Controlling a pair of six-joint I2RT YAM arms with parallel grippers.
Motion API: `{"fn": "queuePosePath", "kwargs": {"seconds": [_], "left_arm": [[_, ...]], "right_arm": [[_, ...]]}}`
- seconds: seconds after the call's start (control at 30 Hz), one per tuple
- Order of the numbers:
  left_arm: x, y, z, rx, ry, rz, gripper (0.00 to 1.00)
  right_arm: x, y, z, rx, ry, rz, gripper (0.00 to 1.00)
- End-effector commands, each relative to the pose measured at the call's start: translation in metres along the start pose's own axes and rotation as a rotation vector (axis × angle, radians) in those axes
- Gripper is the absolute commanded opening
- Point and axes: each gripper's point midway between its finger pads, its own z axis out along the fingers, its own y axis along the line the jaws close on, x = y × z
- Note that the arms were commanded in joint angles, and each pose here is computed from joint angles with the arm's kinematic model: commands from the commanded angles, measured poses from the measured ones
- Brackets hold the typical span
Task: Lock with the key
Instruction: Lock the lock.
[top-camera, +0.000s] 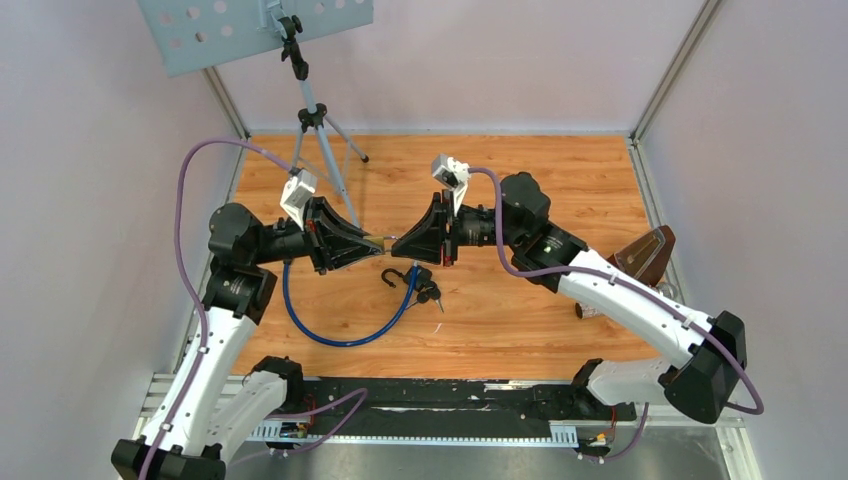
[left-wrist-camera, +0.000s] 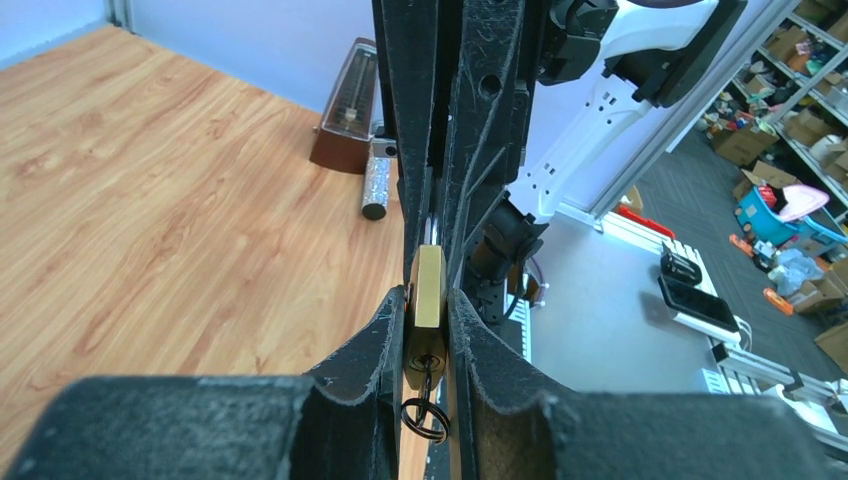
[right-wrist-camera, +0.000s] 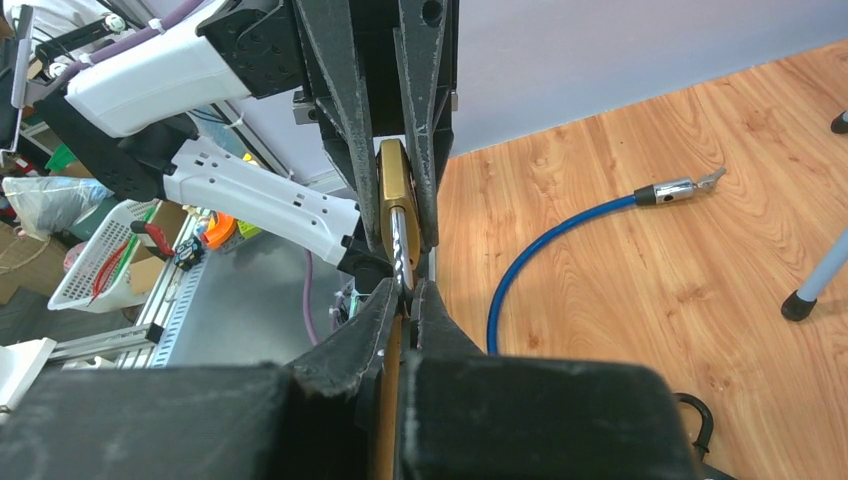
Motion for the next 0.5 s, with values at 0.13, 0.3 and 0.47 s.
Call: {"fn": "queuePosePath", "kwargs": {"seconds": [0.13,0.3,0.47], "left_arm": [[0.017,0.006,0.008,0.0,0.038,-0.073,0.0],[0.022,0.009,0.012,0.003,0.048,-0.094,0.0],[0.032,0.007,0.019,0.034,0.074,-0.121,0.0]], "right_arm": [[-0.023,0.027,0.036,-0.103,-0.097,-0.094,0.0],[-0.024,0.033,0.044,-0.128,-0.104,-0.108,0.0],[-0.023,0.037,0.05,-0.143,-0.107,-0.12,0.0]]}}
